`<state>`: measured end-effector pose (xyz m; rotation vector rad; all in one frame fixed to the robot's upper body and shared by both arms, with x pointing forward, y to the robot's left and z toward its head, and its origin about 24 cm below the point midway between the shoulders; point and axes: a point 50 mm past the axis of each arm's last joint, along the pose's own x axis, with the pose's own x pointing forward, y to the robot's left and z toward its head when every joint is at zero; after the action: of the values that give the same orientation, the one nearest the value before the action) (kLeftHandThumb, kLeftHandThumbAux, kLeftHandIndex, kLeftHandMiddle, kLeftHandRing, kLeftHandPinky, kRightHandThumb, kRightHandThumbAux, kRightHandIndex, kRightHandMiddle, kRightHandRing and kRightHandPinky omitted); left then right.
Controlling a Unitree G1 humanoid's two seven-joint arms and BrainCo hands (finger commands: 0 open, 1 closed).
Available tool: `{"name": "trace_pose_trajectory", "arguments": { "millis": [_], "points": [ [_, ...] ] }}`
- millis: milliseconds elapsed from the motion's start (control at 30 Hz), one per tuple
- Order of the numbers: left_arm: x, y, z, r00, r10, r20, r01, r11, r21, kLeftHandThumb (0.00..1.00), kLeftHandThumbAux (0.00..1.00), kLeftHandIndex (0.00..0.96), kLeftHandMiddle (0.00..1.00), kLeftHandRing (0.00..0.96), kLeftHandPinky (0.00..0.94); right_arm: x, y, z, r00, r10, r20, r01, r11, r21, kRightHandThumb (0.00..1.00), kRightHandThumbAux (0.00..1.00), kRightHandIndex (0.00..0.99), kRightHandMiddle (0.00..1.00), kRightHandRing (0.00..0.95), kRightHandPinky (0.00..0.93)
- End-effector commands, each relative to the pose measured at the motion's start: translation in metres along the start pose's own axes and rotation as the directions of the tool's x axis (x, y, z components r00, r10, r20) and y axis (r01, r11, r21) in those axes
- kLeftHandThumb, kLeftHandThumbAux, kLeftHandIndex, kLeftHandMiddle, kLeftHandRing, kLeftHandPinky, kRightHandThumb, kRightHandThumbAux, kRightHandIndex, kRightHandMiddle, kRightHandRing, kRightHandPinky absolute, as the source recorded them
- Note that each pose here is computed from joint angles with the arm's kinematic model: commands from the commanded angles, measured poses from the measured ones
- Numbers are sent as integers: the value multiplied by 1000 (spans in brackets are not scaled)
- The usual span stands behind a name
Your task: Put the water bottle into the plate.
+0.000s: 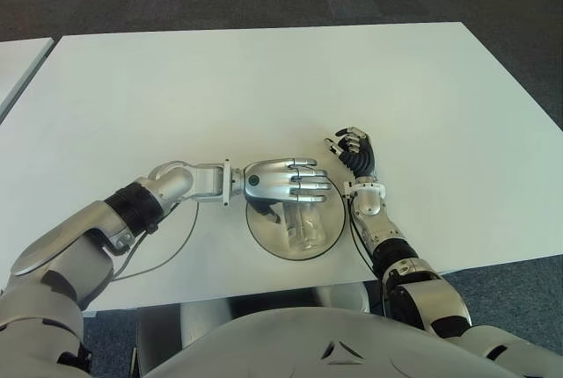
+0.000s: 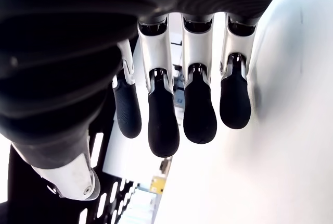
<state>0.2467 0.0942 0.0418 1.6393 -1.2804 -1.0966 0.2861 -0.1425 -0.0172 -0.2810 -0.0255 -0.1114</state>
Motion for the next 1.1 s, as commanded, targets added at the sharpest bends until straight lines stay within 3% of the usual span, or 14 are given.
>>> {"name": "trace_pose_trajectory", "arguments": {
  "millis": [33,233,400,533,733,867,1000,1100],
  "points": [
    [-1,3,-7,993,-111,48,112,994,-5,433,438,0,0,0,0,-3,0,-5,999,11,-33,-10,1000,5,706,729,433,687,697,707],
    [-3,10,-28,993,-106,-43,103,992,-76,556,440,0,0,0,0,-3,0,-5,999,11,-31,-10,1000,13,706,729,433,689,696,695],
    [-6,13,-49,988,-48,-145,35,995,-92,562,440,0,0,0,0,-3,0,-5,999,9,-34,-9,1000,12,706,729,433,687,696,691],
    [-5,19,-71,968,46,-248,-77,990,-114,603,461,0,0,0,0,-3,1,-4,999,4,-32,-4,1000,17,706,729,433,682,691,685],
    [-13,29,-98,902,185,-390,-261,953,-153,658,481,0,0,0,0,-3,1,-4,999,1,-33,-1,1000,18,706,729,432,681,687,647],
    [-23,40,-115,831,262,-492,-375,915,-146,610,493,0,0,0,0,-2,1,-4,999,5,-37,-4,1000,18,707,729,432,688,691,651],
    [-34,47,-126,766,305,-565,-460,875,-152,429,496,0,0,0,0,-2,1,-5,999,7,-40,-7,1000,18,707,730,433,693,695,659],
    [-41,50,-129,740,317,-593,-496,853,-163,303,471,0,0,0,0,-2,0,-5,999,8,-40,-8,1000,19,707,730,433,692,694,666]
  ]
}}
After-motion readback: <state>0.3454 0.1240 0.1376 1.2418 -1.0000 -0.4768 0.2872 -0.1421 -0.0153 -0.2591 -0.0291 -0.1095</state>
